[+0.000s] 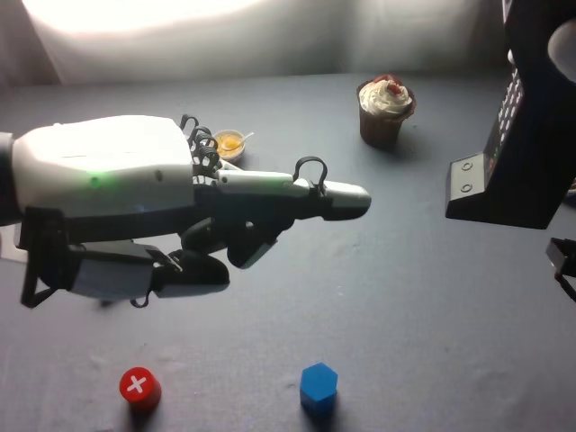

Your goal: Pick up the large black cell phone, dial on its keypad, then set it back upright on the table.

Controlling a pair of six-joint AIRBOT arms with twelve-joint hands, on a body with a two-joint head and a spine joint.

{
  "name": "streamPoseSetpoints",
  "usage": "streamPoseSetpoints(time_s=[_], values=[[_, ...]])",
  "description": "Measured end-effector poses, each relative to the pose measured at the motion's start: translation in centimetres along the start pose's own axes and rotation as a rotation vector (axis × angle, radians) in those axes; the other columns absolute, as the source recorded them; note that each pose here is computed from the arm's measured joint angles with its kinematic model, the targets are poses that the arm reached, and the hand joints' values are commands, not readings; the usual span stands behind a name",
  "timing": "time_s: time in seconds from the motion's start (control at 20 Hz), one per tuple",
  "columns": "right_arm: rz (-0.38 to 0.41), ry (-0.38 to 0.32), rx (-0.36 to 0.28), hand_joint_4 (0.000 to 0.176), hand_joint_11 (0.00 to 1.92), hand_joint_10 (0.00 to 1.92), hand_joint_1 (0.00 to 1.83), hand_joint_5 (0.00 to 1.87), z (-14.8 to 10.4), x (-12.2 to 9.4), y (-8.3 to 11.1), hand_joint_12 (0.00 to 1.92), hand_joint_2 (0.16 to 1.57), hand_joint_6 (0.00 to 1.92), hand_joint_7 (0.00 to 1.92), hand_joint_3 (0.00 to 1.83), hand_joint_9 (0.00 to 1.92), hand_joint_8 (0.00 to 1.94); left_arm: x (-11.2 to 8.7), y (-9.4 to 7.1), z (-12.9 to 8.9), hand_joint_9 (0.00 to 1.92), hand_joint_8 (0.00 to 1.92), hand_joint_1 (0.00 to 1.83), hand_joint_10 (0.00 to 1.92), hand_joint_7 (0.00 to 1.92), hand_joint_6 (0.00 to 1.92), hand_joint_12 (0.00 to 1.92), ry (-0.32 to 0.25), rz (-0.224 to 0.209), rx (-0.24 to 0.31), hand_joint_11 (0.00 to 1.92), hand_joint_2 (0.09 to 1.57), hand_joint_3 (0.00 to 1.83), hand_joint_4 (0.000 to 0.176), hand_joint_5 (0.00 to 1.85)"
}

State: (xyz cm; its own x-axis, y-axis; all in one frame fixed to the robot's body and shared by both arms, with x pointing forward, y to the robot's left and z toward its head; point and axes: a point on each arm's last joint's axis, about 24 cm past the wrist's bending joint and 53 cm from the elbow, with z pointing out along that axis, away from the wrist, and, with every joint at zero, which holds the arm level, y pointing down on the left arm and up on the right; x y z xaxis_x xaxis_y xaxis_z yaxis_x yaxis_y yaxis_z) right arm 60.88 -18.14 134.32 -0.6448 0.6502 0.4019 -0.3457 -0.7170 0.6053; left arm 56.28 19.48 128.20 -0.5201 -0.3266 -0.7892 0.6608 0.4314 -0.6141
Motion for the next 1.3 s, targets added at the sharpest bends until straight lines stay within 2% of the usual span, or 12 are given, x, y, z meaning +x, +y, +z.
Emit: streamPoseSetpoints(time_s=[0.1,0.25,0.45,0.6,0.65,0.75,0.8,0.95,1.05,1.15,1.25,1.3], values=[[0.018,0.002,0.001,0.0,0.77,1.43,1.47,0.78,-0.1,0.7,0.0,1.61,1.2,1.11,0.66,0.0,0.66,1.3,-0.5,1.4,0.2,0.89,1.68,1.3,1.92,0.59,0.0,1.92,-0.033,-0.002,-0.065,0.91,1.3,0.04,0.075,0.06],[0.041,0.02,0.014,0.0,0.9,1.33,1.37,0.99,-0.3,1.9,-0.4,1.15,1.14,0.9,0.83,0.0,0.87,1.14,-1.8,2.4,0.9,0.88,1.68,1.29,1.92,0.59,0.0,1.92,-0.113,-0.026,-0.112,0.9,1.3,0.04,0.083,0.04],[0.038,0.014,0.013,0.0,0.77,1.38,1.47,0.8,-0.4,1.9,-0.4,1.61,1.19,1.09,0.7,0.0,0.7,1.22,-2.7,3.4,1.7,0.84,1.66,1.29,1.92,0.6,0.01,1.92,-0.168,-0.038,-0.149,0.87,1.29,0.03,0.094,0.05],[0.03,0.011,0.012,0.0,0.89,1.33,1.37,0.96,-0.3,1.7,-0.3,1.22,1.14,0.95,0.83,0.0,0.86,1.14,-3.0,3.5,2.2,0.84,1.68,1.29,1.92,0.59,0.0,1.92,-0.191,-0.065,-0.15,0.85,1.3,0.04,0.098,0.05],[0.027,0.01,0.009,0.0,0.82,1.35,1.45,0.84,-0.3,1.6,-0.2,1.51,1.17,1.03,0.75,0.0,0.75,1.18,-3.2,3.3,2.4,0.85,1.7,1.29,1.92,0.58,0.0,1.92,-0.2,-0.069,-0.146,0.87,1.31,0.04,0.099,0.05],[0.024,0.011,0.008,0.0,0.78,1.39,1.47,0.79,-0.3,1.5,-0.2,1.62,1.19,1.08,0.71,0.0,0.69,1.24,-3.3,3.1,2.9,0.84,1.74,1.28,1.92,0.55,0.0,1.92,-0.208,-0.082,-0.139,0.87,1.32,0.04,0.103,0.05],[0.024,0.008,0.009,0.0,0.86,1.35,1.39,0.92,-0.3,1.4,-0.2,1.34,1.15,0.95,0.82,0.0,0.84,1.17,-3.2,3.1,3.1,0.84,1.74,1.28,1.92,0.55,0.0,1.92,-0.208,-0.088,-0.138,0.87,1.33,0.04,0.104,0.04],[0.024,0.003,0.007,0.0,0.92,1.32,1.37,0.98,-0.3,1.3,-0.1,1.17,1.14,0.88,0.85,0.0,0.88,1.15,-3.9,3.2,3.4,0.81,1.66,1.3,1.92,0.6,0.0,1.92,-0.25,-0.11,-0.142,0.84,1.3,0.02,0.094,0.07],[0.024,0.003,0.007,0.0,0.9,1.36,1.37,0.95,-0.3,1.3,-0.2,1.19,1.15,0.93,0.82,0.0,0.86,1.18,-4.3,3.0,3.6,0.83,1.66,1.3,1.92,0.6,0.0,1.92,-0.274,-0.131,-0.138,0.82,1.3,0.02,0.1,0.06],[0.026,0.003,0.007,0.0,0.78,1.41,1.47,0.77,-0.3,1.3,-0.2,1.59,1.2,1.11,0.68,0.0,0.68,1.29,-4.1,2.5,4.3,0.85,1.66,1.3,1.92,0.6,0.0,1.92,-0.274,-0.14,-0.125,0.85,1.3,0.02,0.096,0.07],[0.025,0.004,0.007,0.0,0.89,1.34,1.37,0.96,-0.3,1.3,-0.2,1.23,1.14,0.9,0.84,0.0,0.86,1.17,-3.9,2.0,4.8,0.8,1.64,1.3,1.92,0.61,0.01,1.92,-0.274,-0.153,-0.111,0.79,1.3,0.01,0.101,0.08],[0.025,0.003,0.008,0.0,0.81,1.37,1.45,0.84,-0.3,1.3,-0.2,1.52,1.17,1.02,0.75,0.0,0.73,1.2,-3.8,1.8,5.0,0.8,1.64,1.3,1.92,0.61,0.0,1.92,-0.273,-0.159,-0.107,0.79,1.3,0.01,0.094,0.08]])
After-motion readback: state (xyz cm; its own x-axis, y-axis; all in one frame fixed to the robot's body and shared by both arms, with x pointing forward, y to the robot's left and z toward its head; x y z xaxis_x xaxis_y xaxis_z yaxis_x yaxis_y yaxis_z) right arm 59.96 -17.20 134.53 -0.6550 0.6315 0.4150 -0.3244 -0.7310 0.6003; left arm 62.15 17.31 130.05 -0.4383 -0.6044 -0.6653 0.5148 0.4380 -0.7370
